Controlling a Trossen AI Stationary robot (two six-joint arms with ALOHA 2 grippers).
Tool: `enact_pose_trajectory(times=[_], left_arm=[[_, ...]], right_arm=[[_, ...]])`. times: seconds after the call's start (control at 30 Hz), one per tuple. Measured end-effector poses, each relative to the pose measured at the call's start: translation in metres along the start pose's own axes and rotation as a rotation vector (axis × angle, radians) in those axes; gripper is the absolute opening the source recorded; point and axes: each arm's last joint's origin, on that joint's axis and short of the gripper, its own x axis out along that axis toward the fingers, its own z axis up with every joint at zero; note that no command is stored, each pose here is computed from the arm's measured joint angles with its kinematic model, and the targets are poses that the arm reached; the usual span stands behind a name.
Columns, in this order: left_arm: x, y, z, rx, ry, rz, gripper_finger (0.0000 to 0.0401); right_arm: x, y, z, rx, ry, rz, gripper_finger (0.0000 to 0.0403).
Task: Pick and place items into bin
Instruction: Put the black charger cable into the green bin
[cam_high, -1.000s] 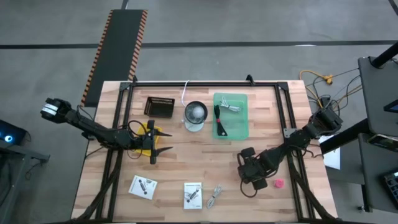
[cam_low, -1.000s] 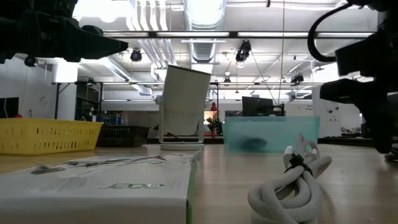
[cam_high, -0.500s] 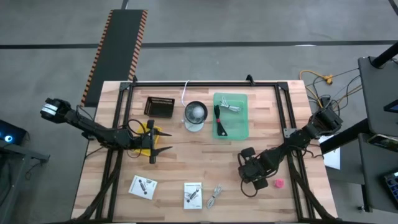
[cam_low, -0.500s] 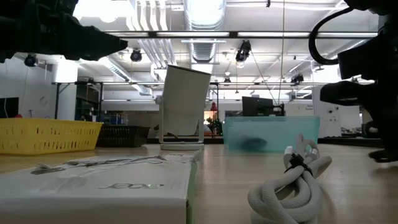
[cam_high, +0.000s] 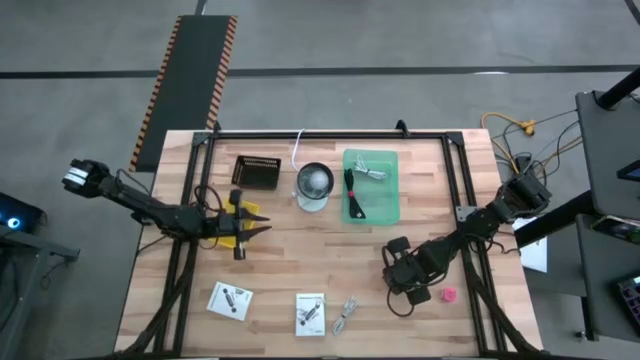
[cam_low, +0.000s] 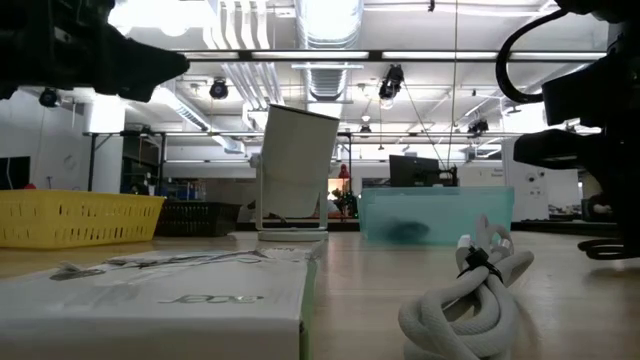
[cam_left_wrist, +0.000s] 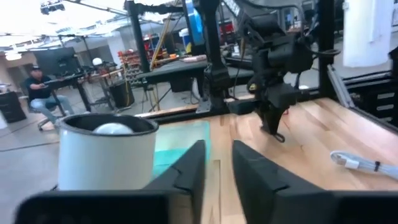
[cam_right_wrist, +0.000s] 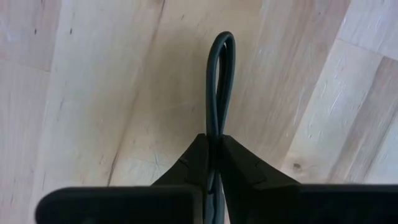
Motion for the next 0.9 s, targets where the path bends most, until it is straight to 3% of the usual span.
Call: enact_pose_trajectory(times=[0.17,0.9], left_arm=[[-0.009,0.006,-0.001,-0.026,-0.047,0.082,0.0005],[-0.021,0.01,-0.009,-0.033,-0.017,0.075,0.0001]], right_arm=[[0.0,0.0,0.0,0.001,-0.002,0.001,0.0014],[0.001,0.0,0.0,0.0,-0.007,0.0,0.0013]])
